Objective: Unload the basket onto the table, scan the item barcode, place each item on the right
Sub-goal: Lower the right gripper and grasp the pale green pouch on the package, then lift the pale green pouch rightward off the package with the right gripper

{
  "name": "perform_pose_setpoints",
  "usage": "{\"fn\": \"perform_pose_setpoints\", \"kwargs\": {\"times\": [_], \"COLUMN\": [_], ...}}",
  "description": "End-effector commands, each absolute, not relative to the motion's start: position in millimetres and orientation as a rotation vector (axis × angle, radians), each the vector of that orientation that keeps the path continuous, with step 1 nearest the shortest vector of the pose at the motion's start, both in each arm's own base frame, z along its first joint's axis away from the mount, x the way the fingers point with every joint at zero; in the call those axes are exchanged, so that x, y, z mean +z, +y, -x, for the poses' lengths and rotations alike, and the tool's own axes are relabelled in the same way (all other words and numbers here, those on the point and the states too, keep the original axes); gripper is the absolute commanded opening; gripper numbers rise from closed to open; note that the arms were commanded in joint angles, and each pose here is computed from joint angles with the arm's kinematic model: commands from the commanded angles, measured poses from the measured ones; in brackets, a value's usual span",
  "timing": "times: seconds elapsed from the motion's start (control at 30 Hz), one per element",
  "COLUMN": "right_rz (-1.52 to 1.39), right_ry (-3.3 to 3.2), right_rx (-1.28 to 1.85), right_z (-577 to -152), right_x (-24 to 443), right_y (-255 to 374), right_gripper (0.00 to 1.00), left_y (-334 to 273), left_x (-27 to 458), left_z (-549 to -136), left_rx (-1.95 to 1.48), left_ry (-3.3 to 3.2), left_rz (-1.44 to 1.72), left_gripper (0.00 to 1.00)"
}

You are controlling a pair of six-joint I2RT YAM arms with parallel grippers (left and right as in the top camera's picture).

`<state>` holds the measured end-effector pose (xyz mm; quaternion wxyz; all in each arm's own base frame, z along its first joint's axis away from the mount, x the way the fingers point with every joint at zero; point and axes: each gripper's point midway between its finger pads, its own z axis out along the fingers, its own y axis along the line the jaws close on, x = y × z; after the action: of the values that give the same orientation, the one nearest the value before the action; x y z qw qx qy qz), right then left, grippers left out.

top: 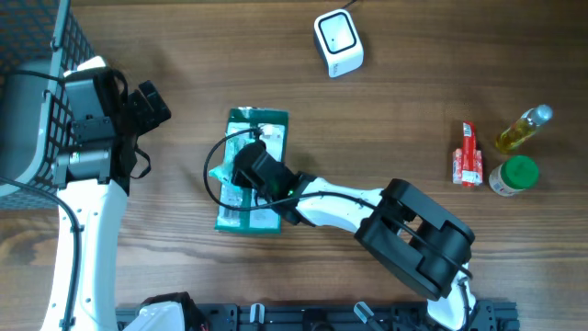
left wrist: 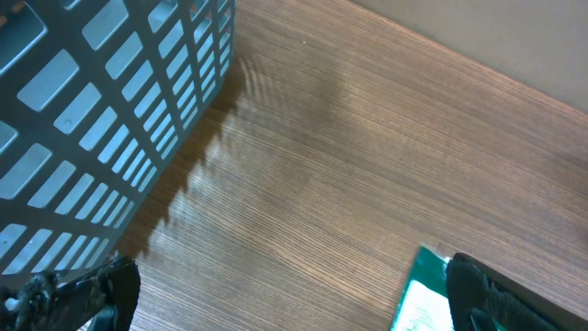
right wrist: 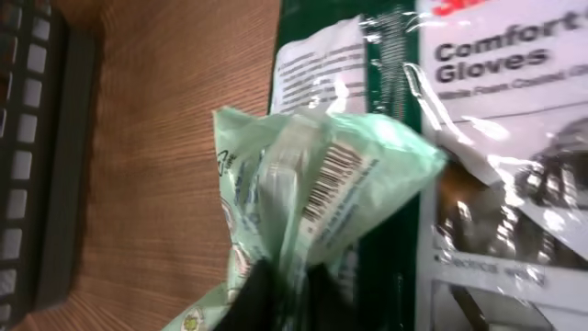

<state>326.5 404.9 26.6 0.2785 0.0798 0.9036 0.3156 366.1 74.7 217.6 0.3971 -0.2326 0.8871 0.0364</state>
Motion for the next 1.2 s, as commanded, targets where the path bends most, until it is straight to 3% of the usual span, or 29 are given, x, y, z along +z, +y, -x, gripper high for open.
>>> {"fn": "perform_pose_setpoints", "kwargs": {"times": [0.0, 0.17, 0.3, 0.4, 0.53, 0.63, 0.7, 0.73, 0.77, 0.8, 0.87, 0.93, 1.1, 1.13, 1.17], "right_rz": [-0.1, 0.185, 0.51, 0.782, 1.357, 1.544, 1.589, 1.607, 1.618, 1.616, 1.596, 1.468, 1.087, 1.03, 0.981], "right_ry": [2.41, 2.23, 2.135, 2.129, 2.116, 2.115, 2.108, 2.1, 2.091, 2.089, 2.088, 2.103, 2.11, 2.109, 2.12], "right_rx": [0.778, 0.722, 0.539, 0.356, 0.11, 0.077, 0.098, 0.106, 0.102, 0.096, 0.071, 0.002, 0.177, 0.239, 0.284], "right_z": [-333.7, -348.1, -344.7, -334.8, -299.8, -283.6, -279.1, -278.1, -278.9, -280.2, -286.1, -306.1, -348.0, -352.8, -355.6], "right_x": [35.1, 111.0, 137.9, 126.2, 78.7, 60.3, 54.3, 52.1, 49.8, 49.0, 50.1, 60.5, 130.2, 144.9, 152.3], "right_y": [391.8, 382.2, 366.8, 349.8, 320.7, 310.1, 311.9, 313.2, 314.1, 314.3, 312.2, 306.8, 312.1, 311.4, 308.8], "right_gripper": [0.04, 0.04, 0.04, 0.04, 0.04, 0.04, 0.04, 0.13, 0.28, 0.56, 0.61, 0.57, 0.59, 0.57, 0.48], "left_y": [78.5, 78.5, 78.5, 78.5, 78.5, 78.5, 78.5, 78.5, 78.5, 78.5, 78.5, 78.5, 78.5, 78.5, 78.5], "left_x": [221.5, 221.6, 221.5, 221.5, 221.5, 221.6, 221.5, 221.6, 221.5, 221.5, 221.5, 221.5, 221.6, 221.5, 221.5], "left_z": [-367.0, -367.0, -367.0, -367.0, -367.0, -367.0, -367.0, -367.0, -367.0, -367.0, -367.0, -367.0, -367.0, -367.0, -367.0], "left_rx": [0.108, 0.108, 0.108, 0.108, 0.108, 0.108, 0.108, 0.108, 0.108, 0.108, 0.108, 0.108, 0.108, 0.108, 0.108], "left_ry": [2.236, 2.236, 2.236, 2.236, 2.236, 2.236, 2.236, 2.236, 2.236, 2.236, 2.236, 2.236, 2.236, 2.236, 2.236], "left_rz": [0.589, 0.589, 0.589, 0.589, 0.589, 0.589, 0.589, 0.589, 0.589, 0.589, 0.589, 0.589, 0.589, 0.589, 0.589], "left_gripper": [1.0, 1.0, 1.0, 1.0, 1.0, 1.0, 1.0, 1.0, 1.0, 1.0, 1.0, 1.0, 1.0, 1.0, 1.0]}}
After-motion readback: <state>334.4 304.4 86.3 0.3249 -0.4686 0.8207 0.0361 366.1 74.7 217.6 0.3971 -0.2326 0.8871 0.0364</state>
